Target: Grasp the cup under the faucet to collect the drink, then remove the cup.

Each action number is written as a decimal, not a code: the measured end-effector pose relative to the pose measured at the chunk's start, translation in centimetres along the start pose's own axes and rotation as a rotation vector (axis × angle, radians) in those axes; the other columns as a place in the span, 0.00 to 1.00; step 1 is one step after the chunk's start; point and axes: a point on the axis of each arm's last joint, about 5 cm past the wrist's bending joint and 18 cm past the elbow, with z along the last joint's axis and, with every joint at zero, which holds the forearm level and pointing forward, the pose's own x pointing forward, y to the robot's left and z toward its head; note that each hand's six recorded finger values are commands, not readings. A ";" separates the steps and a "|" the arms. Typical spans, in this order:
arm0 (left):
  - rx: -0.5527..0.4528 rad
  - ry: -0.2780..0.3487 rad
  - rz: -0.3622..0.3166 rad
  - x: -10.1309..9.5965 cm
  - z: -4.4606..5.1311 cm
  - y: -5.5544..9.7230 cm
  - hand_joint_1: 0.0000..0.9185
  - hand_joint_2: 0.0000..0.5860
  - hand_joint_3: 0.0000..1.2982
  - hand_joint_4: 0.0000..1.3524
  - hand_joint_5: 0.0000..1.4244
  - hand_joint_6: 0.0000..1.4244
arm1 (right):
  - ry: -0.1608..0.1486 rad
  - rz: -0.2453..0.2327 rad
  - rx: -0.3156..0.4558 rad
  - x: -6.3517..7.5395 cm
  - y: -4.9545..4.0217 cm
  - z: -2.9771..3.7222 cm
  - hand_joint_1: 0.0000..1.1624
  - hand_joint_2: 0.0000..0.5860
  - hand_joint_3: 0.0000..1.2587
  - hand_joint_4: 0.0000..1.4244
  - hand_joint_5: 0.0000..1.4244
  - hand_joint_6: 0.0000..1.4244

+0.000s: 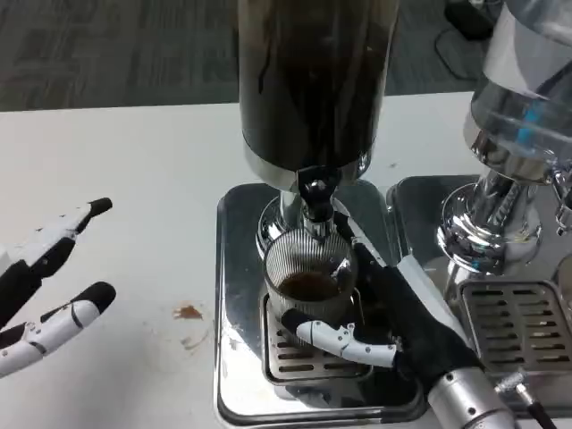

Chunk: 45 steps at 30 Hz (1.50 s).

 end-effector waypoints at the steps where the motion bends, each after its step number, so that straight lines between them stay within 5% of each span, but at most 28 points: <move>1: -0.001 0.000 0.000 0.0 0.00 0.0 0.00 0.42 0.01 0.00 0.00 0.00 | -0.001 -0.002 0.002 0.0 0.05 0.00 0.65 0.27 0.00 0.00 0.00 0.08; 12: -0.021 0.010 -0.004 -0.5 -0.11 0.0 0.00 0.42 0.03 0.00 0.00 0.00 | -0.015 -0.018 0.048 0.1 0.58 -0.06 0.67 0.26 0.00 0.02 0.05 0.17; 20: -0.022 0.013 -0.004 -0.5 -0.12 0.0 0.00 0.44 0.04 0.00 0.00 0.00 | -0.026 -0.011 0.065 0.3 0.85 0.00 0.70 0.24 0.00 0.07 0.14 0.34; 28: -0.025 0.022 -0.010 -0.7 -0.09 -0.1 0.00 0.44 0.04 0.00 0.00 0.00 | -0.035 -0.001 0.065 0.7 0.95 -0.08 0.72 0.23 0.00 0.12 0.19 0.38; 45: -0.023 0.038 -0.009 -1.1 0.11 0.0 0.00 0.43 0.04 0.00 0.00 0.00 | -0.047 -0.055 0.049 0.8 1.30 0.02 0.77 0.27 0.21 0.27 0.36 0.47</move>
